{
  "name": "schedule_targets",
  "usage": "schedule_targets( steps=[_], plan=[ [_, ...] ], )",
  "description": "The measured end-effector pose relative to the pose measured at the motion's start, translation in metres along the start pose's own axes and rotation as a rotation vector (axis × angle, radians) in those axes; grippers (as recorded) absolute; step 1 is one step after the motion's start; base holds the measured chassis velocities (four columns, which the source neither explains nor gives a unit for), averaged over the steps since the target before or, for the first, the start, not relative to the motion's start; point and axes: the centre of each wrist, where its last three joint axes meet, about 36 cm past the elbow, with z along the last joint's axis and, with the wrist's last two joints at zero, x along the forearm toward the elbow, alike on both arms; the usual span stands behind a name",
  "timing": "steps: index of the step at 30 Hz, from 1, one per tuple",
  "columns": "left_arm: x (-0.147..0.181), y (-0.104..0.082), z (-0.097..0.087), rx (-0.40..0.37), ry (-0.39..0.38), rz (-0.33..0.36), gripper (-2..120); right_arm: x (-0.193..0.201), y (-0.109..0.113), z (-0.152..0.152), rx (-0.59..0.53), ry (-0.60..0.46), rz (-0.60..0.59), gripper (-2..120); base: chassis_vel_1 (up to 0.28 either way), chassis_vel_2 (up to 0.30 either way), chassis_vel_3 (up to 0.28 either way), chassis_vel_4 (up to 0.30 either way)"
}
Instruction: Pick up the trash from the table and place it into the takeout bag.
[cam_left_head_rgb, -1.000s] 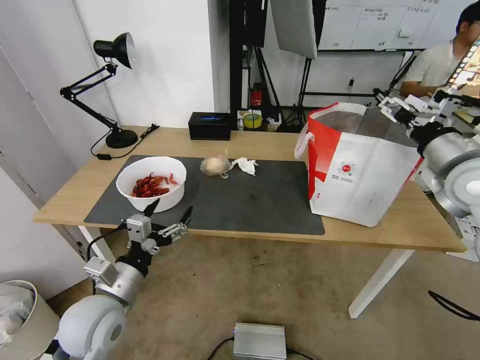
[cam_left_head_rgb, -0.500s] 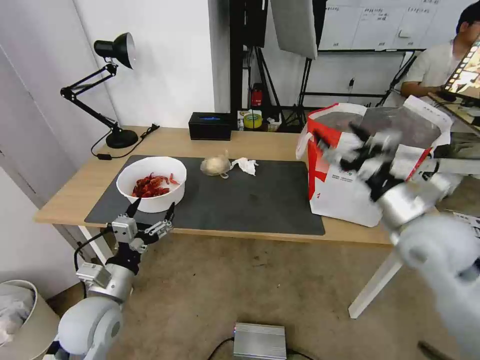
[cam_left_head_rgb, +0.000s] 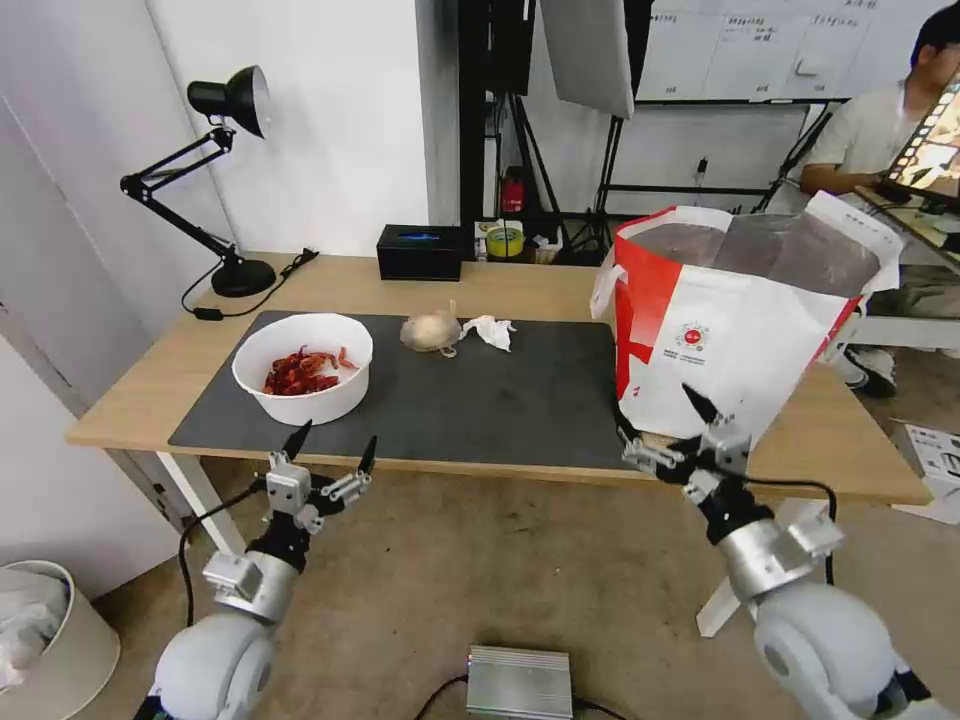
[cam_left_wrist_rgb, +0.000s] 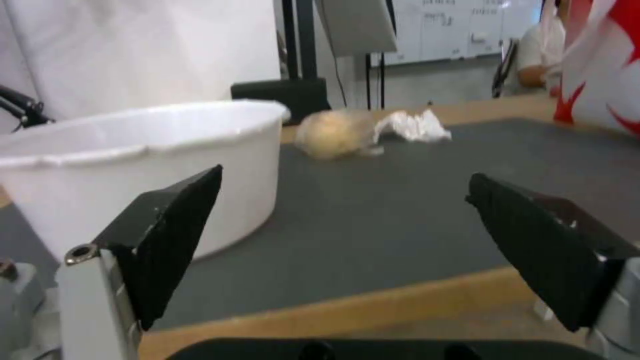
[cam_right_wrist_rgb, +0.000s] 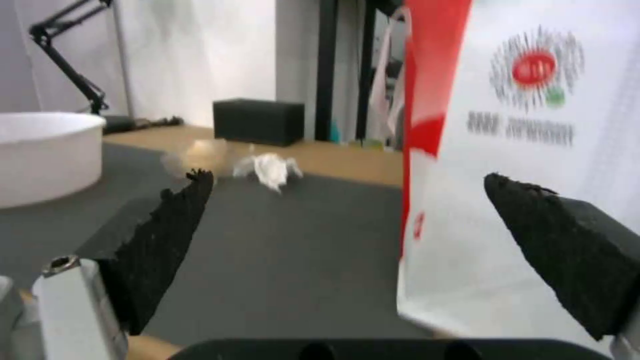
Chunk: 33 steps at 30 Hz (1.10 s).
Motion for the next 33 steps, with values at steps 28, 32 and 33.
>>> schedule_targets(
  steps=[28, 32, 33],
  plan=[
    [0.008, -0.002, 0.008, 0.005, 0.044, -0.008, 100, 0.004, 0.007, 0.032, -0.064, 0.074, 0.015, 100, 0.000, 0.000, 0.000, 0.000],
    [0.008, -0.003, 0.009, 0.007, 0.047, -0.007, 100, 0.004, 0.009, 0.035, -0.071, 0.079, 0.017, 100, 0.000, 0.000, 0.000, 0.000],
    [0.008, -0.003, 0.010, 0.007, 0.048, -0.007, 100, 0.003, 0.010, 0.035, -0.074, 0.079, 0.016, 100, 0.000, 0.000, 0.000, 0.000]
  ],
)
